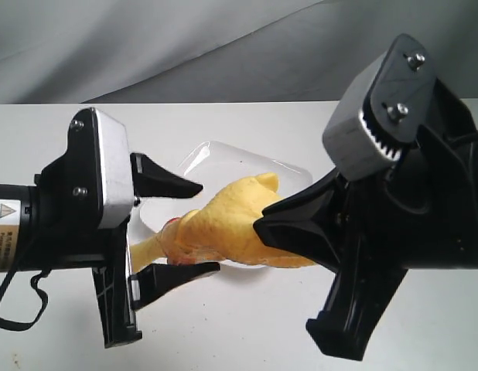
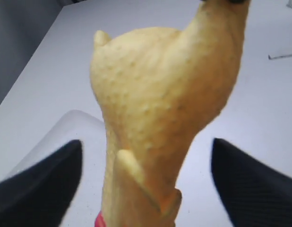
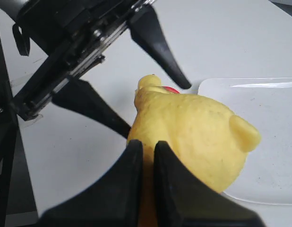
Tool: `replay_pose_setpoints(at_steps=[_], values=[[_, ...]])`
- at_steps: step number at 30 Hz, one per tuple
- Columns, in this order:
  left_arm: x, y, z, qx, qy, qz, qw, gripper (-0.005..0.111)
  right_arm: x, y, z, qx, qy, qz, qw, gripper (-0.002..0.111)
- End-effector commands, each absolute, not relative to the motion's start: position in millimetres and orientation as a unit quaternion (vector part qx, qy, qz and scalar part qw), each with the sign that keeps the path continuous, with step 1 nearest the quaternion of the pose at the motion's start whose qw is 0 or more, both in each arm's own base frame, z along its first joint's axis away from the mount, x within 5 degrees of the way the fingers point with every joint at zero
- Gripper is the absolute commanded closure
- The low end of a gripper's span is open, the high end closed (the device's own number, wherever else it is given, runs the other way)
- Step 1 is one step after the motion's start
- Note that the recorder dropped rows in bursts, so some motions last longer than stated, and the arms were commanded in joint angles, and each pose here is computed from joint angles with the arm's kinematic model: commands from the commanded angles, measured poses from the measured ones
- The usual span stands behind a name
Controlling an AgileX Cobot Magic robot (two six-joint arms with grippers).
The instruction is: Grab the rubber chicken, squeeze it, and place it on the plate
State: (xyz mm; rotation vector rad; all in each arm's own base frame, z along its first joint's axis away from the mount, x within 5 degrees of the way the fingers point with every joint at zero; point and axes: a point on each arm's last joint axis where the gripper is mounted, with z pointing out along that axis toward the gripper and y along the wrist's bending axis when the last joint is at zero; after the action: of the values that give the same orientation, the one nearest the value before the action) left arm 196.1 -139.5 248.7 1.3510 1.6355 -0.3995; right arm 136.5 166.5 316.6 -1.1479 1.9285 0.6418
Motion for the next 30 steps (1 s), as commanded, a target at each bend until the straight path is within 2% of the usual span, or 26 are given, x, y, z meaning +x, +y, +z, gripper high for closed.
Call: replay_pose_setpoints(at_steps=[1,5,8,15,19,23,26,30], values=[[200,-140,252,0.495,0.701,-0.182,0.481,0.002,138,167,323,-0.441,0.754,0.256,0.414,0.108],[198,-139,257,0.484,0.703,-0.188,0.487,0.002,138,167,323,-0.441,0.754,0.256,0.414,0.108],[189,-134,274,0.473,0.69,-0.188,0.515,0.002,140,166,324,-0.444,0.749,0.246,0.426,0.108],[137,-110,341,0.415,0.615,-0.208,0.637,0.002,156,164,338,-0.415,0.711,0.198,0.532,0.108],[99,-88,370,0.391,0.56,-0.184,0.707,0.003,165,162,352,-0.398,0.664,0.155,0.613,0.108],[73,-64,387,0.338,0.529,-0.141,0.765,0.006,176,168,350,-0.415,0.634,0.113,0.642,0.108],[56,-49,395,0.3,0.511,-0.121,0.796,0.021,188,179,335,-0.439,0.633,0.091,0.631,0.108],[41,-46,398,0.307,0.486,-0.132,0.808,0.061,210,198,305,-0.463,0.633,0.061,0.617,0.108]])
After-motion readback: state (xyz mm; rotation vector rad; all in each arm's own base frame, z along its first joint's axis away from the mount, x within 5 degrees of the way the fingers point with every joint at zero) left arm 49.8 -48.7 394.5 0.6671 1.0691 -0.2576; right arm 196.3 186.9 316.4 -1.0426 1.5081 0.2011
